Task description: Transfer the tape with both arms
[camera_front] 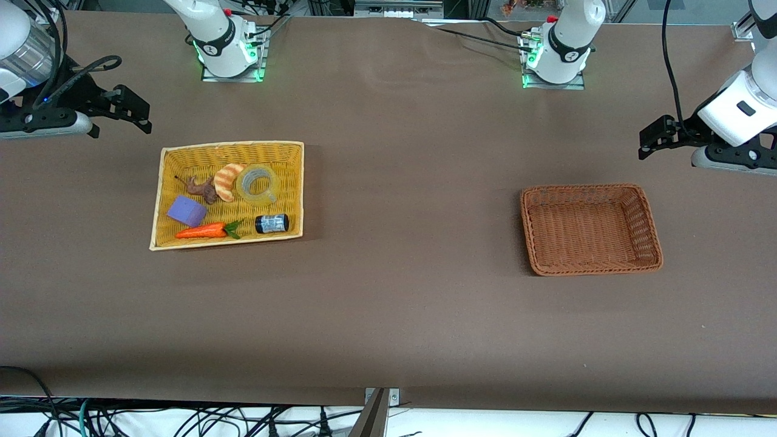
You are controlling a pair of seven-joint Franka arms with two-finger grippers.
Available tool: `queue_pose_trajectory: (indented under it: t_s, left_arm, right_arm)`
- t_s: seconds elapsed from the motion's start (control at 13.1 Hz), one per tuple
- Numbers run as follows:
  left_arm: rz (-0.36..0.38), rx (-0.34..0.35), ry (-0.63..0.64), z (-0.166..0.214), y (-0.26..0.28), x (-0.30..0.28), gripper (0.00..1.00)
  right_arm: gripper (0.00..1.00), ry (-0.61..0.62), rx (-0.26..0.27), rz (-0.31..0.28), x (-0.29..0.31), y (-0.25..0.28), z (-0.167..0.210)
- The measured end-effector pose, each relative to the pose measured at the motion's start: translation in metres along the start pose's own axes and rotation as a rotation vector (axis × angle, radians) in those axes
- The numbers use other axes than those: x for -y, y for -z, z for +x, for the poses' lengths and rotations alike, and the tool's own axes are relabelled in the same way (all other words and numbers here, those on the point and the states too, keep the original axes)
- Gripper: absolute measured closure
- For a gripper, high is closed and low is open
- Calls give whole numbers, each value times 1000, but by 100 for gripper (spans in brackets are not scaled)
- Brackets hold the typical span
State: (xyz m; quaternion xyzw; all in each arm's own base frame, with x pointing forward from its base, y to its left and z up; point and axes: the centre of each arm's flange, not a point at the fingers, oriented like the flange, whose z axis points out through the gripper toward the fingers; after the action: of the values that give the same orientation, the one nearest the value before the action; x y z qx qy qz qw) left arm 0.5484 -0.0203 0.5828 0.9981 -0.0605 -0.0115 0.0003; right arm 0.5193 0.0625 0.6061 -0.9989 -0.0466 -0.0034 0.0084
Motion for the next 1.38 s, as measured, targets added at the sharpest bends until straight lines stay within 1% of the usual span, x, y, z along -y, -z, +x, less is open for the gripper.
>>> queue_pose_trajectory:
  t_s: [1.38]
  left_arm:
    - [-1,9,1,-1,-1,1,0]
  right_arm:
    - [0,5,18,1,0,-2,-1]
